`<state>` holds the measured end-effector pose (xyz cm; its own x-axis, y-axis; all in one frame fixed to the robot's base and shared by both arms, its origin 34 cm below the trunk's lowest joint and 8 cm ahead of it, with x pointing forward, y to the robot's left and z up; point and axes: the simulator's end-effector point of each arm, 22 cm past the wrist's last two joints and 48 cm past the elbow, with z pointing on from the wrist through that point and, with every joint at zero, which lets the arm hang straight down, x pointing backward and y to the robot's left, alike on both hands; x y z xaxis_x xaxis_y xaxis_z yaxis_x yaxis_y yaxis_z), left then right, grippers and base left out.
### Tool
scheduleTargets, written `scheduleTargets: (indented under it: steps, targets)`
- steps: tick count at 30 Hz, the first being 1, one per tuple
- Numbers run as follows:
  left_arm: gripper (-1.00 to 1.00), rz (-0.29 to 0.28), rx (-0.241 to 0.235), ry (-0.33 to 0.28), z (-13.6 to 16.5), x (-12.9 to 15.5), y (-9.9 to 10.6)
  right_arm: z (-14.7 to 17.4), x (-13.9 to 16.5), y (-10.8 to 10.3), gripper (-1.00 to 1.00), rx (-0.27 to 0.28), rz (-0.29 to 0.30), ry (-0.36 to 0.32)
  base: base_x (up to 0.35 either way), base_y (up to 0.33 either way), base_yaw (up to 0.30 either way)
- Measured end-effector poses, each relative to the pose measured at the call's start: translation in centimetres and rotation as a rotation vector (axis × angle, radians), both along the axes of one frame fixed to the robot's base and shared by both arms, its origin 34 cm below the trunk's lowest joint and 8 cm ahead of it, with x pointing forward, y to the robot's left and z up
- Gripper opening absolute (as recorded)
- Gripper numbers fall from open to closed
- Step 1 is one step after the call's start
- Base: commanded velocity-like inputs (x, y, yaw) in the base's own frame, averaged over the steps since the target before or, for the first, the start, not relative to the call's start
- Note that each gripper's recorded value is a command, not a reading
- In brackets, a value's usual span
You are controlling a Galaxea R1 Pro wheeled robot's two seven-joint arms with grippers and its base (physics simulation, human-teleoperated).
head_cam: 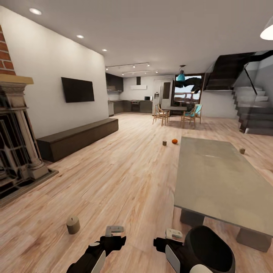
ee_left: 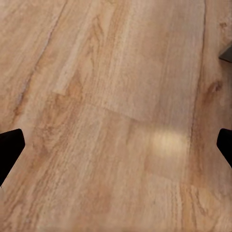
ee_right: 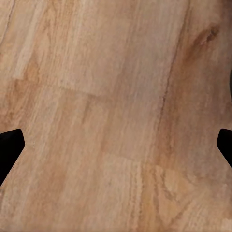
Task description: Place each of the two pumpkins and all three candles from the living room inside a cabinet in the living room (use any cabinet), then make sure every cabinet is closed, and position the cauldron so it is next to a table in the living room.
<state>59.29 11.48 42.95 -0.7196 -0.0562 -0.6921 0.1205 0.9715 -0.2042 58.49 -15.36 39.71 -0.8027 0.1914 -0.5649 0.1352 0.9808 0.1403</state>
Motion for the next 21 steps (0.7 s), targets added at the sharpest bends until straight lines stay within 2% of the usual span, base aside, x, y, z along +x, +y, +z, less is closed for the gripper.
scheduleTargets:
  steps: [5, 14, 21]
  targets:
    - [1.00, -0.001, 0.000, 0.000, 0.01, -0.02, -0.01, 0.06, 0.06, -0.02, 1.00, -0.001, 0.001, -0.004, 0.220, 0.186, 0.002]
    - [1.00, -0.001, 0.000, 0.000, 0.01, -0.01, -0.02, 0.05, 0.07, -0.05, 1.00, -0.001, 0.002, -0.004, 0.174, 0.272, 0.000]
    - [1.00, 0.002, 0.009, 0.000, -0.10, 0.04, 0.63, 0.05, 0.06, -0.06, 1.00, -0.001, 0.002, -0.003, 0.207, 0.215, 0.000]
